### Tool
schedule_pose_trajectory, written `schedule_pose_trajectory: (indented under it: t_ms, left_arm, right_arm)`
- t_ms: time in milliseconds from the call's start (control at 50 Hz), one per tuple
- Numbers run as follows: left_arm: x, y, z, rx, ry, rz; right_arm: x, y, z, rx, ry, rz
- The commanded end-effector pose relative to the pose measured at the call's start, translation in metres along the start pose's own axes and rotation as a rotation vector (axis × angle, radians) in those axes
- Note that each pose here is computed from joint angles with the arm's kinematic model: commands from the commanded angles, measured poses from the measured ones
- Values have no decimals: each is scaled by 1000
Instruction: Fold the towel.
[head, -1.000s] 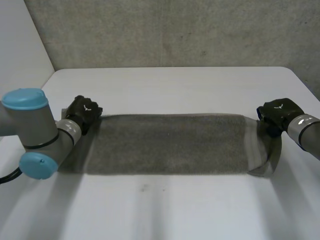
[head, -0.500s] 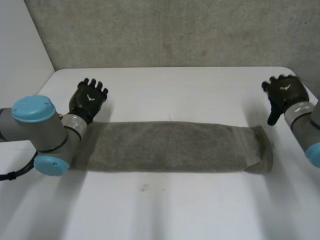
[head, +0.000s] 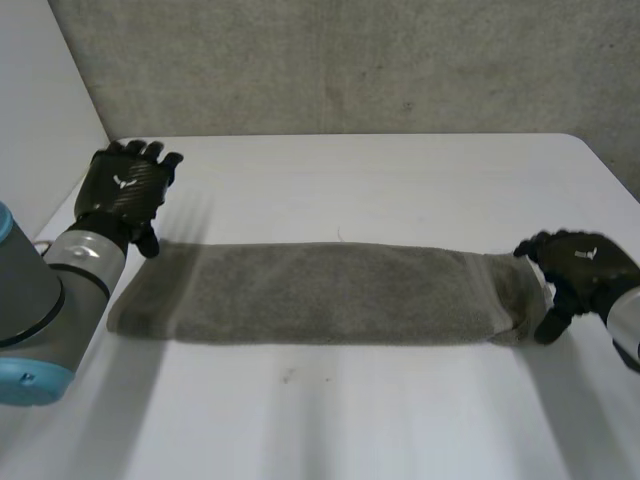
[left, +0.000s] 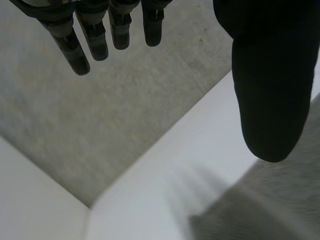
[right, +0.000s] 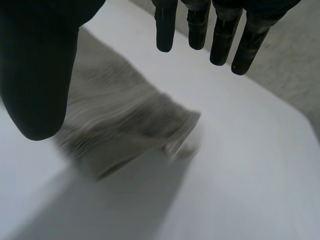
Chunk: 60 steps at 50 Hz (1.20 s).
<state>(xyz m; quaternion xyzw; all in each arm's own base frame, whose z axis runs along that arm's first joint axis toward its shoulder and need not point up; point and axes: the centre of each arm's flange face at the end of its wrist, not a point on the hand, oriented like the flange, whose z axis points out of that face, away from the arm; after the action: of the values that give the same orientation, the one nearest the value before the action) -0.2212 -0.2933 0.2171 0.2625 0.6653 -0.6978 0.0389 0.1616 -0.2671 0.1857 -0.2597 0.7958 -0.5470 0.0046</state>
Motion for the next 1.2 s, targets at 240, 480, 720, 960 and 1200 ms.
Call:
schedule_pose_trajectory:
  t_ms: [240, 480, 720, 960, 1200]
  left_arm:
    - [5, 19, -24, -198, -16, -370]
    - [7, 21, -25, -204, -13, -370]
    - [8, 24, -27, -213, -11, -370]
    - [8, 24, -27, -214, -10, -368]
    - [9, 24, -27, -214, -9, -368]
  right_arm:
    - [-8, 44, 21, -24, -25, 110]
    - [0, 50, 38, -25, 0, 105]
    - [38, 53, 47, -26, 99, 131]
    - [101, 56, 48, -49, 263, -8]
    - [164, 21, 40, -11, 481, -237]
